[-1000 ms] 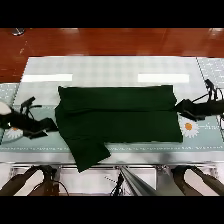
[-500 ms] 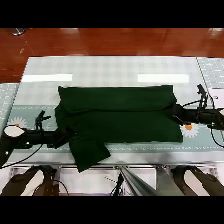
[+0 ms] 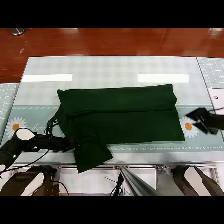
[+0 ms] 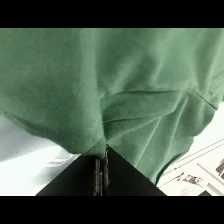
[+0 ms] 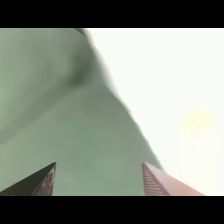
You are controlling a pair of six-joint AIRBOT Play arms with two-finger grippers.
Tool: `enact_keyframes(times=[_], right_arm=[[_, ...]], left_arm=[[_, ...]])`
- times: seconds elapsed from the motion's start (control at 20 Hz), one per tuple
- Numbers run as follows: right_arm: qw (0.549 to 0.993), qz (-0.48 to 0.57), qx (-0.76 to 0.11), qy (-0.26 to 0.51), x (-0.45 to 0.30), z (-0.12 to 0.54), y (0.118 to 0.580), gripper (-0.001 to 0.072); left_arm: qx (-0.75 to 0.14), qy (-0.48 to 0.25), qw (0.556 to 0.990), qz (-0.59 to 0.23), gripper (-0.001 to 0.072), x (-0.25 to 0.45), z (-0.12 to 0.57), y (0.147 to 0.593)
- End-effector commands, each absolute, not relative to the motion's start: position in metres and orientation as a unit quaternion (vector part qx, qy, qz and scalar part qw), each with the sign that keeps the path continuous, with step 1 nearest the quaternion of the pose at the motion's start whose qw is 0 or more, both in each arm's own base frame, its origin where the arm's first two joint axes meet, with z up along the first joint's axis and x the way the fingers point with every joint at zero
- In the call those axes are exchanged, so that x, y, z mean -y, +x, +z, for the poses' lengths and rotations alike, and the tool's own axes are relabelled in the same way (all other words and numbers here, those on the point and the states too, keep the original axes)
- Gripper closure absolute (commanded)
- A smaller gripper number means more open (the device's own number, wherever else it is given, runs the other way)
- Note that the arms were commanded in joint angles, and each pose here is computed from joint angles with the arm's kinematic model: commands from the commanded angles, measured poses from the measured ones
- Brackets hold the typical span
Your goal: Fold the shirts.
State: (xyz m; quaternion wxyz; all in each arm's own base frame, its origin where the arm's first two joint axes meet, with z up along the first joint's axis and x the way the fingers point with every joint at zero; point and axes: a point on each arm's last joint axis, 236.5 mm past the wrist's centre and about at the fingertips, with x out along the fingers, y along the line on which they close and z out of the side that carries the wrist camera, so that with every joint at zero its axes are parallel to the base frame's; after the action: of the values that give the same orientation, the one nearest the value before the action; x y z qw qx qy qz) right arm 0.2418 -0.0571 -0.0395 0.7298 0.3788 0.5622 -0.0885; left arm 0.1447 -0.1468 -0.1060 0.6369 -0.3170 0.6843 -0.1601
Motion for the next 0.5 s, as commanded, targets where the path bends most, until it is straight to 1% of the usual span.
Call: enact_keyframes(times=[0.0,0.15,0.3,0.45], right_arm=[[0.666,-0.139,-0.629,0.376,0.063,-0.068,0.188,0.0093],[0.660,-0.127,-0.641,0.372,0.059,-0.071,0.183,0.0092],[0.626,-0.112,-0.669,0.384,0.050,-0.082,0.174,0.0093],[0.613,-0.102,-0.680,0.391,0.047,-0.091,0.174,0.0093]], left_arm=[[-0.681,-0.317,0.636,-0.180,0.0674,0.153,-0.101,0.144],[-0.680,-0.317,0.636,-0.180,0.0675,0.154,-0.100,0.145],[-0.679,-0.318,0.636,-0.181,0.0674,0.154,-0.100,0.145],[-0.680,-0.320,0.635,-0.179,0.0674,0.154,-0.100,0.145]])
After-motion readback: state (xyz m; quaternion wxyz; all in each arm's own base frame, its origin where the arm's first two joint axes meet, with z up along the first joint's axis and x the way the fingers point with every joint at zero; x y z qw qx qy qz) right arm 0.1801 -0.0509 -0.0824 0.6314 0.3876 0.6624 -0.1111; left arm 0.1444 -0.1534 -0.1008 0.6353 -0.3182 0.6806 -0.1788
